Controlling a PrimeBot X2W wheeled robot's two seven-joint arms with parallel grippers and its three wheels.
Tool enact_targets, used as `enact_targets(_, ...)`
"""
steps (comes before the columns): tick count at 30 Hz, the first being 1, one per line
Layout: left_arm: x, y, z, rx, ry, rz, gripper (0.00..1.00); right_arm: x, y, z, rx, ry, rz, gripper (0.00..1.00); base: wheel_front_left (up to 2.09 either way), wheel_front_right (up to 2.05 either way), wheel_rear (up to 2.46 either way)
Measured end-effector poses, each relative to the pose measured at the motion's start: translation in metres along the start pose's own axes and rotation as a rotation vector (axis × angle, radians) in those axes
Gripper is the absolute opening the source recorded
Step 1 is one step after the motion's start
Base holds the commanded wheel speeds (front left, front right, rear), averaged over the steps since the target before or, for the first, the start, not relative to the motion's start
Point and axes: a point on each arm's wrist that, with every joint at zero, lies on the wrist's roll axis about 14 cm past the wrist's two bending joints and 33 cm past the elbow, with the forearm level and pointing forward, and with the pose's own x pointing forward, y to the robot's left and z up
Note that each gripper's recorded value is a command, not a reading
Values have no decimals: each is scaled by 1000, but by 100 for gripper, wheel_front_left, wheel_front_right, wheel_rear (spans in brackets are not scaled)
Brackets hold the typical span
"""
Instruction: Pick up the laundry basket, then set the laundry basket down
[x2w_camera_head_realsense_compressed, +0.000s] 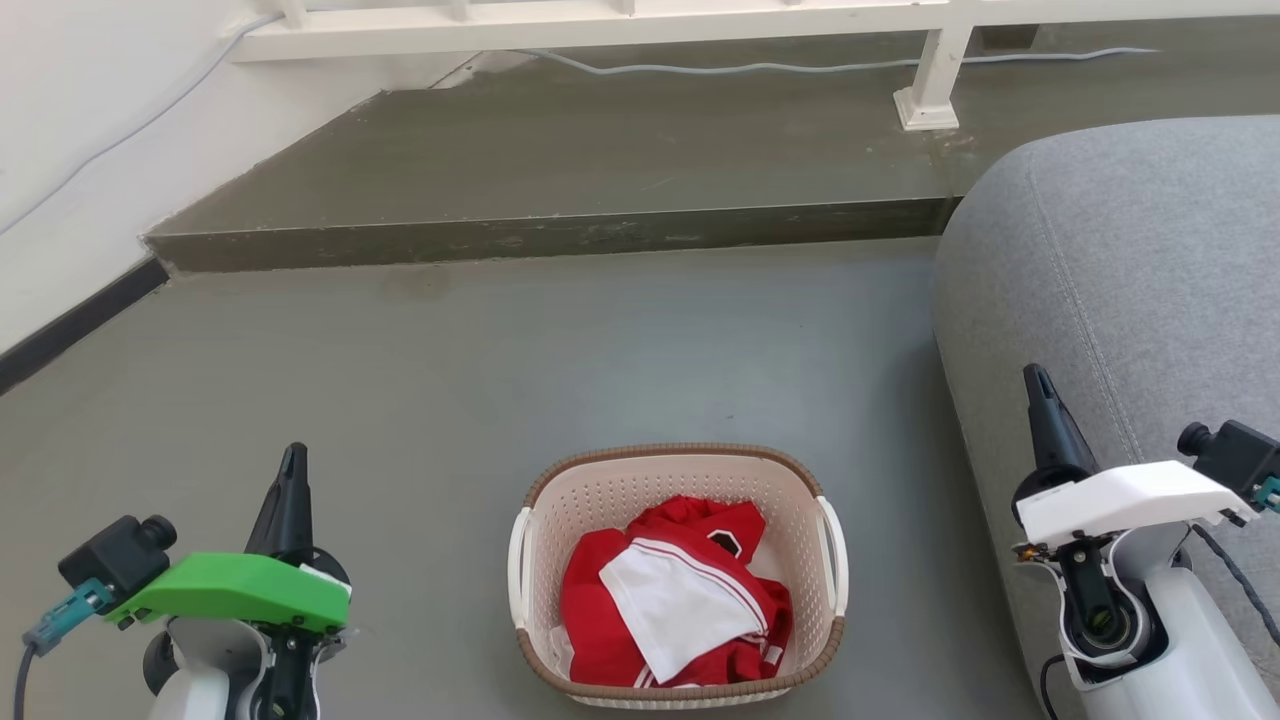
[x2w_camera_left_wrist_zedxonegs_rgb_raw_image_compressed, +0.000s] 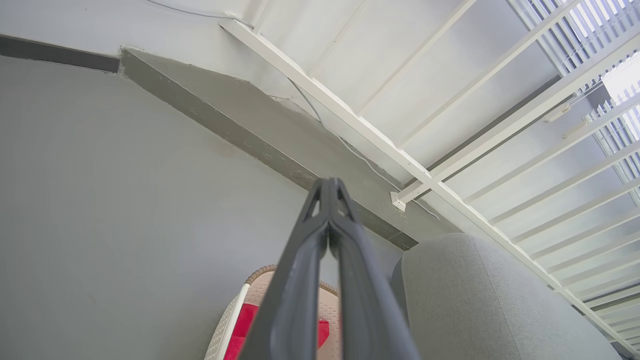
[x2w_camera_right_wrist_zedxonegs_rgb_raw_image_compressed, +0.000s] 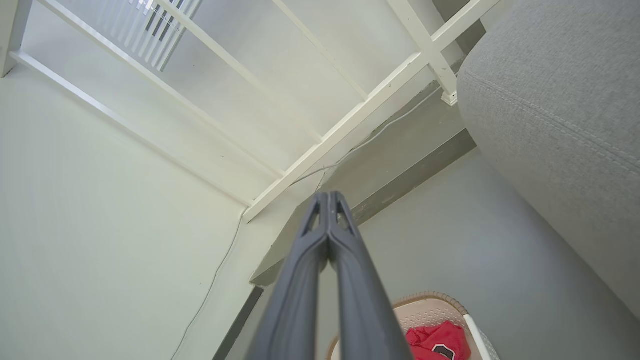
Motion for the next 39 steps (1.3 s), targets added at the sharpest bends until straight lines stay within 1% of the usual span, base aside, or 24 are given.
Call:
enact_targets(24, -5, 9, 14, -297, -15, 31, 0, -4, -9, 8, 331, -2, -29, 0, 0, 0, 0)
enact_targets(39, -9, 11, 23, -482, -33, 23, 0, -5, -10, 15, 533, -12, -12, 0, 0, 0, 0)
